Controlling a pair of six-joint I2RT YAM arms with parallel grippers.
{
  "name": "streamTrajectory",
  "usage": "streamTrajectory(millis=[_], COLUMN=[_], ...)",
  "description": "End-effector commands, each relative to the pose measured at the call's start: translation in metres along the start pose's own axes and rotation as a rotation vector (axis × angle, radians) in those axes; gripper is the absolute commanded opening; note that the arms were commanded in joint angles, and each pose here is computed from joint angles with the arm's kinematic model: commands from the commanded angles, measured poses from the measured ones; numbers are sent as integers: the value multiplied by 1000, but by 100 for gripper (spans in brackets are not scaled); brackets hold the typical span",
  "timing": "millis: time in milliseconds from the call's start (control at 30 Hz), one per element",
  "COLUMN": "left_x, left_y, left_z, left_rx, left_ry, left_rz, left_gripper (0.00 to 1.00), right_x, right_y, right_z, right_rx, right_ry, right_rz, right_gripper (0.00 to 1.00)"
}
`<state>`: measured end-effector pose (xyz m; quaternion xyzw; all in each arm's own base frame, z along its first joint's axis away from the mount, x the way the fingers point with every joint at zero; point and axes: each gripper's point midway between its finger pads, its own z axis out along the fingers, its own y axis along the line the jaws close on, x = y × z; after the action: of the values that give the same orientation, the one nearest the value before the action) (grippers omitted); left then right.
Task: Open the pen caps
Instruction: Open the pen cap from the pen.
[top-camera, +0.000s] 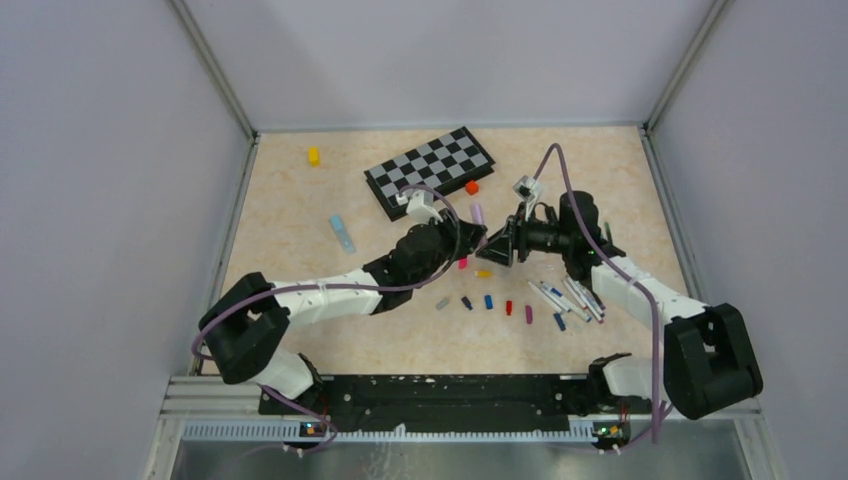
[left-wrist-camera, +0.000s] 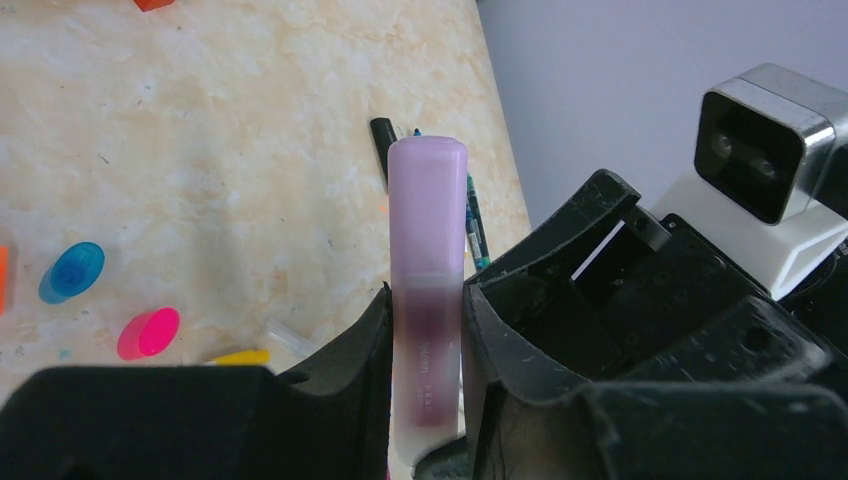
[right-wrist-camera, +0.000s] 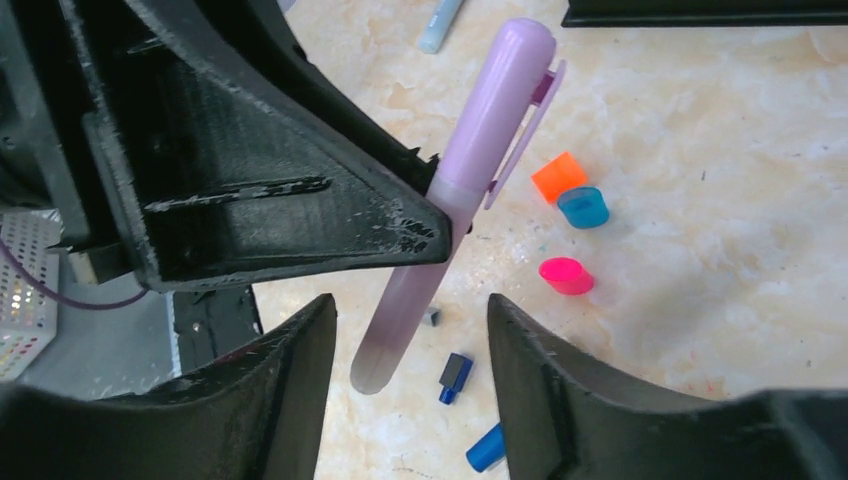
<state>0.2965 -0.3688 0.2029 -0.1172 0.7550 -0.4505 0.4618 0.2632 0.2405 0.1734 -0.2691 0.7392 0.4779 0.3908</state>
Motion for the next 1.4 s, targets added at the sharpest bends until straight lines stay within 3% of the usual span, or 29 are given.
streamTrajectory(millis=[0, 267, 300, 467, 567, 600, 733, 833, 1000, 1367], left_x=[-7, -7, -7, -20, -37, -43, -63, -64, -47, -15], left_y=[-21, -31, -32, -37, -38, -40, -39, -40, -43, -53], left_z=[6, 5, 4, -12, -31, -39, -71, -87, -103, -89], left_rx=[35, 75, 80, 132, 161, 179, 235, 351, 560, 779], left_ry=[-37, -41, -43, -81, -121, -132, -167, -118, 21, 83], left_rz=[-25, 17, 27, 100, 226, 288, 449, 522, 537, 614], left_gripper=[0, 1, 7, 59, 96, 99, 99, 99, 99, 99], right_x=[-17, -17, -17, -19, -21, -20, 3, 14, 26, 33], right_y=[-4, -4, -4, -3, -4, -3, 2, 7, 16, 22], right_z=[7, 9, 8, -4, -20, -26, -48, -56, -60, -61], right_rx=[31, 14, 16, -13, -50, -72, -155, -195, -248, -292], right_ry=[-35, -33, -31, -37, -37, -28, 86, 148, 178, 174], right_rz=[-4, -8, -14, -62, -117, -142, -332, -397, -405, -392], right_gripper=[49, 5, 0, 0, 0, 0, 0, 0, 0, 0])
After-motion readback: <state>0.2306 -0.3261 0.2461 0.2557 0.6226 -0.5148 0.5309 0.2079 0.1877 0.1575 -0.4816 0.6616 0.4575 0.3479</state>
